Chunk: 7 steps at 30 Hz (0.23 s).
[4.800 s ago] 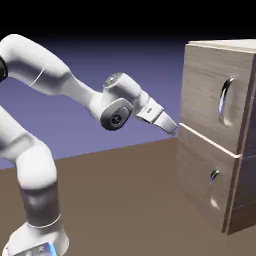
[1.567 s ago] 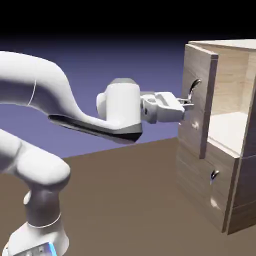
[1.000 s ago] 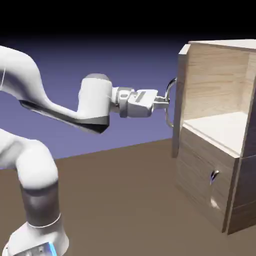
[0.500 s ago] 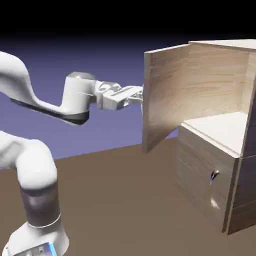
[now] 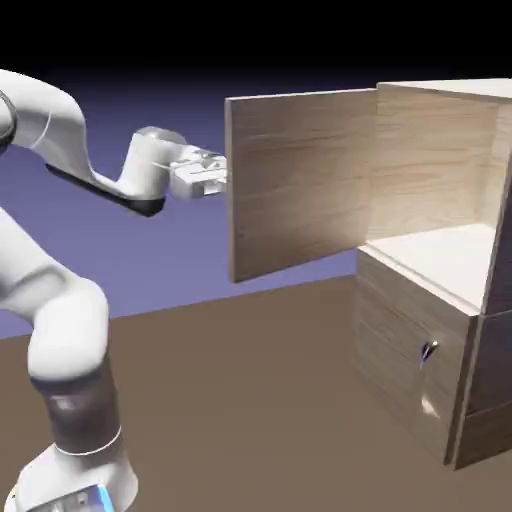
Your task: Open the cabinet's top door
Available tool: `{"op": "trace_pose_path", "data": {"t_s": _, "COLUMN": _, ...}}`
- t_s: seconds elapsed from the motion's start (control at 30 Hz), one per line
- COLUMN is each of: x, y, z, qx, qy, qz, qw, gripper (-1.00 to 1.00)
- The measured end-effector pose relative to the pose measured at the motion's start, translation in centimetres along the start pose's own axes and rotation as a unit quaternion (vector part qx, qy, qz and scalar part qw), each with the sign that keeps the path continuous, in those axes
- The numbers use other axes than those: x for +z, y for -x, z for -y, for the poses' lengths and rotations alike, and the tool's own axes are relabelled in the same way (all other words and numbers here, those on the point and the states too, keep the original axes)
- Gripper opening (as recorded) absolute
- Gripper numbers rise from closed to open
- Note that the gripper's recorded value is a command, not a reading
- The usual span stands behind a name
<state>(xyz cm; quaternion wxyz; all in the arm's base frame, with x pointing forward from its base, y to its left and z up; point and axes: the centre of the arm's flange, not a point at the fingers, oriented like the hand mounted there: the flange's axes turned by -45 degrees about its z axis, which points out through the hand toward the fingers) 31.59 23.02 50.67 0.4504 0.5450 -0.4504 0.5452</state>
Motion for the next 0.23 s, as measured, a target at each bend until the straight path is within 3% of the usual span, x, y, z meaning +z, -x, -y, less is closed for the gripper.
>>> {"op": "trace_pose_path", "data": {"t_s": 0.23, "x": -3.0, "y": 0.0, "z": 1.8, "qx": 0.000, "qy": 0.056, "qz": 0.000, "qw": 0.998, "gripper": -1.00}}
